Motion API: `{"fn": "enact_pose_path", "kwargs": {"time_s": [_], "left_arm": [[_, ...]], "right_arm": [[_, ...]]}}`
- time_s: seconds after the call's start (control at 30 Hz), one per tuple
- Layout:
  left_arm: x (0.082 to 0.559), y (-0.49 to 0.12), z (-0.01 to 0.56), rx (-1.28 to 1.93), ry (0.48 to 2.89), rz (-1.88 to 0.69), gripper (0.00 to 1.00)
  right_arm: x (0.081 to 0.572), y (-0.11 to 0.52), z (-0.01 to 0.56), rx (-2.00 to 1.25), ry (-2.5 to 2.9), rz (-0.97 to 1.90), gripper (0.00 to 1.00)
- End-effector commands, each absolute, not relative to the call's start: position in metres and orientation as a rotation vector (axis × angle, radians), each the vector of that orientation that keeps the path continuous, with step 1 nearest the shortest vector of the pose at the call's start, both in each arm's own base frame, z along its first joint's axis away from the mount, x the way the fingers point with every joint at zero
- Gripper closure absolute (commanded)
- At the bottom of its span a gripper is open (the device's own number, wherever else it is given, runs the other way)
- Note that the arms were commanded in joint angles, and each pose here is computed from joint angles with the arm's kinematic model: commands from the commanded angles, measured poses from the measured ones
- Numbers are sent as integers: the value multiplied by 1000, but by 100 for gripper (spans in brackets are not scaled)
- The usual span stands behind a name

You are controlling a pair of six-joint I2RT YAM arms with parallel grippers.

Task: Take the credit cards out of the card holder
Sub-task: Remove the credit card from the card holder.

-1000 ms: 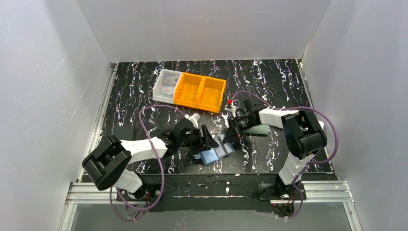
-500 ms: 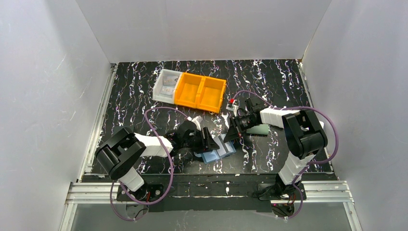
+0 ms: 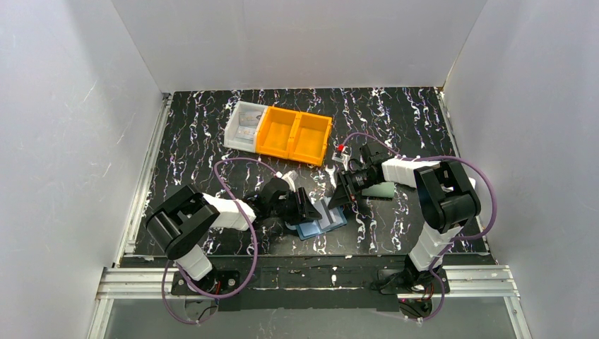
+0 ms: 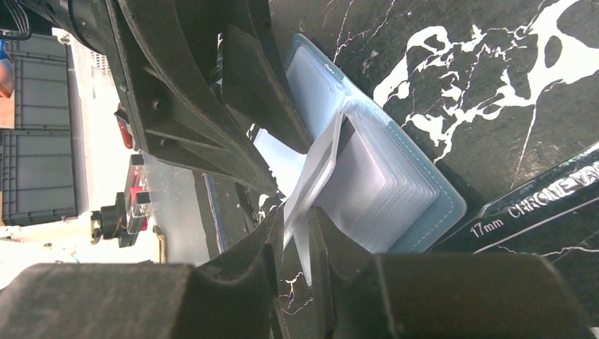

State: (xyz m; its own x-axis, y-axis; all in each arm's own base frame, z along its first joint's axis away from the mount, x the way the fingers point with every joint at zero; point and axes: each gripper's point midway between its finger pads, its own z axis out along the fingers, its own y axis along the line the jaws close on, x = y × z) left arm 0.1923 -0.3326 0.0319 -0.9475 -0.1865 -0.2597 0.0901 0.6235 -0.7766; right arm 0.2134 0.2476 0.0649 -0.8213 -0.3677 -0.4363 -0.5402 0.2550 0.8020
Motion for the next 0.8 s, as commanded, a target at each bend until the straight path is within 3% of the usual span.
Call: {"fn": "enact_pose_path", "kwargs": {"time_s": [0.0, 0.2, 0.4, 0.77], "left_arm": [[191, -327, 21, -65, 2557, -1181, 58], [192, -325, 23, -72, 2537, -1177, 58], [192, -324, 36, -92, 2471, -1226, 54], [195, -330, 50, -176, 2380, -1361, 52]], "right_arm": [[217, 251, 67, -883, 2325, 1618, 71], [218, 250, 60, -878, 2366, 1582, 75], [220, 249, 54, -861, 2403, 1571, 99], [220, 253, 73, -804, 2322, 1700, 99]]}}
